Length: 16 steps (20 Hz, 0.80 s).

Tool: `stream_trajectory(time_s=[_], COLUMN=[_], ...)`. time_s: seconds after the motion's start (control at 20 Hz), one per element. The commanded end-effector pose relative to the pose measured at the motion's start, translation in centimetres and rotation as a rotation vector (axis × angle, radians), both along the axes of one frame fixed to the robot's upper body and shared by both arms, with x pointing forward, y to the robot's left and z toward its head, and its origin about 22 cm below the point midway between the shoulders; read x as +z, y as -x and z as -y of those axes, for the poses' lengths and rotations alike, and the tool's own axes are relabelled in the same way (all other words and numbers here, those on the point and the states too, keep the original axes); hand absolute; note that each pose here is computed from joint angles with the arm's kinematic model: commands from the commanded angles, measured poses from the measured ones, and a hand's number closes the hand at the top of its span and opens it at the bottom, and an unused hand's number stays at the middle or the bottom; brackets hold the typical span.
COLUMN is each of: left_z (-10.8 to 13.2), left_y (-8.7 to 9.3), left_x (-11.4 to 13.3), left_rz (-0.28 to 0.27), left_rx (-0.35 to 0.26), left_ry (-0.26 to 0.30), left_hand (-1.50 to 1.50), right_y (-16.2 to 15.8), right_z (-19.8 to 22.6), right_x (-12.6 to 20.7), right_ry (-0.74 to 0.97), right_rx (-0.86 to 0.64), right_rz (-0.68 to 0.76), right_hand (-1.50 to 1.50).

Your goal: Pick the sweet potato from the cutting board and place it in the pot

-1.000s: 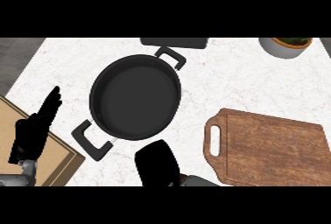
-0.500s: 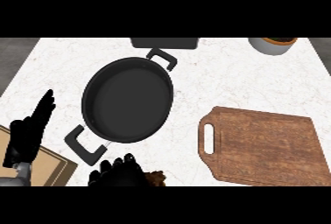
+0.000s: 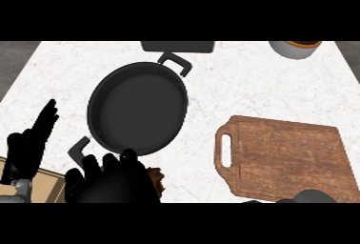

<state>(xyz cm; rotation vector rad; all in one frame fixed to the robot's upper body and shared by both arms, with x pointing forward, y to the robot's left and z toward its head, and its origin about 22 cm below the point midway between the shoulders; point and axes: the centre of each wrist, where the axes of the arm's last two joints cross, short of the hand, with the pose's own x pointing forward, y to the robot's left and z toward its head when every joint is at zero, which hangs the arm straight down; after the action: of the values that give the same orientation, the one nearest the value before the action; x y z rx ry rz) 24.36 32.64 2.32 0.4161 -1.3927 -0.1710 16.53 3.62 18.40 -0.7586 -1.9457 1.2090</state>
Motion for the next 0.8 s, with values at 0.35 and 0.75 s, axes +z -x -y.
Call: stream_trajectory(time_s=[0.35, 0.75], left_z=[0.4, 0.2], left_y=[1.1, 0.1], left_x=[-0.5, 0.7], left_rz=[-0.004, 0.000], left_rx=[0.008, 0.008], left_ry=[0.016, 0.009], left_hand=[0.00, 0.00], right_y=[-6.7, -14.9], right_z=[-1.3, -1.3], right_x=[2.9, 1.3], right_ry=[-0.200, -0.170], right_rx=[-0.102, -0.115], right_rz=[-0.028, -0.045], right_hand=[1.50, 1.50])
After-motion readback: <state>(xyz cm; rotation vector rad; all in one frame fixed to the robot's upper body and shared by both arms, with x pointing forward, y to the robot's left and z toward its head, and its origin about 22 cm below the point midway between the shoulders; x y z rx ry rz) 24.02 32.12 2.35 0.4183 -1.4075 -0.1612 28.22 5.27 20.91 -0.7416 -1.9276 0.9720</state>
